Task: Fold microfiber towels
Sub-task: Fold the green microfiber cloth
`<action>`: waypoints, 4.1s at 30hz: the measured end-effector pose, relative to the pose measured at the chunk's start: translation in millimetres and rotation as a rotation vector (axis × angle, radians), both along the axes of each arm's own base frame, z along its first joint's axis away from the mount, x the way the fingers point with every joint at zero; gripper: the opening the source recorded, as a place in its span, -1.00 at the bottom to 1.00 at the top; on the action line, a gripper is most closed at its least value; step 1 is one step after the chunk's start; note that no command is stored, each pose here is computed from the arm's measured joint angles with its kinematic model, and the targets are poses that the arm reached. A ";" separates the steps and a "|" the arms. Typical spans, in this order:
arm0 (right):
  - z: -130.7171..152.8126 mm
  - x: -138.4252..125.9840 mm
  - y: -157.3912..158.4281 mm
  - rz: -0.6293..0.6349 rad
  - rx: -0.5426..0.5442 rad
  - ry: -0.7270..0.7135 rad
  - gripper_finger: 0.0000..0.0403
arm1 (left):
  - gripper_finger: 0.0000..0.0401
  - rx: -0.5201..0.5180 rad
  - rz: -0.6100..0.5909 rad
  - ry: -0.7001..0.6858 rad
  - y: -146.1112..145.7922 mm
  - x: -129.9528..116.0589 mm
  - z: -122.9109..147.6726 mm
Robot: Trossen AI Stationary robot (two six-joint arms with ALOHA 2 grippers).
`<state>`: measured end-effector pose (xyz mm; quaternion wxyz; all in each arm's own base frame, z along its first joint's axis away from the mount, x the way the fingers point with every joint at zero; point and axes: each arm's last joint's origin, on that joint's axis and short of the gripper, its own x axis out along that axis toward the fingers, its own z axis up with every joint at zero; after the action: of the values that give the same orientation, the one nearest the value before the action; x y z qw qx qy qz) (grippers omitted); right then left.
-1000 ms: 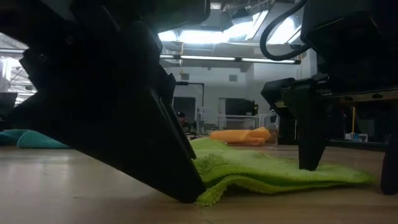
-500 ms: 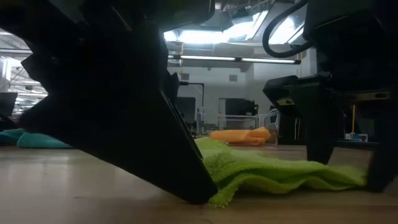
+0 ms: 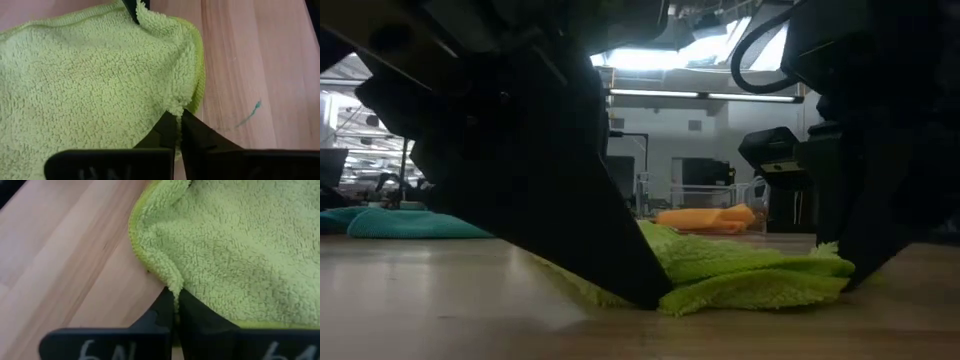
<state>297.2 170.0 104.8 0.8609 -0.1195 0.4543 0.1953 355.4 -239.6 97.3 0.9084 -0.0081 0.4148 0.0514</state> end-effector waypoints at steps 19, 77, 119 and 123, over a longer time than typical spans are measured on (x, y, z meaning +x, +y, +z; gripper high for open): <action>39.8 11.5 30.5 -0.064 -0.186 -0.012 -0.97 | -1.00 -0.018 -0.048 -0.134 -31.4 2.0 42.0; 46.7 93.1 -63.6 -0.221 -0.419 -0.256 -0.95 | -1.00 0.436 0.109 0.483 27.5 -16.6 87.9; 47.1 93.6 -82.0 -0.390 -0.535 -0.251 -0.28 | -0.62 0.533 0.290 0.647 55.9 -35.9 82.4; 54.2 87.8 -76.5 -0.397 -0.578 -0.254 -0.28 | -0.64 0.521 0.365 0.668 56.5 -39.4 89.6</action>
<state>385.0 93.5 159.0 0.8621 -0.2907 0.3947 -0.1282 316.0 -183.1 186.9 0.6727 0.1647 0.6500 0.3128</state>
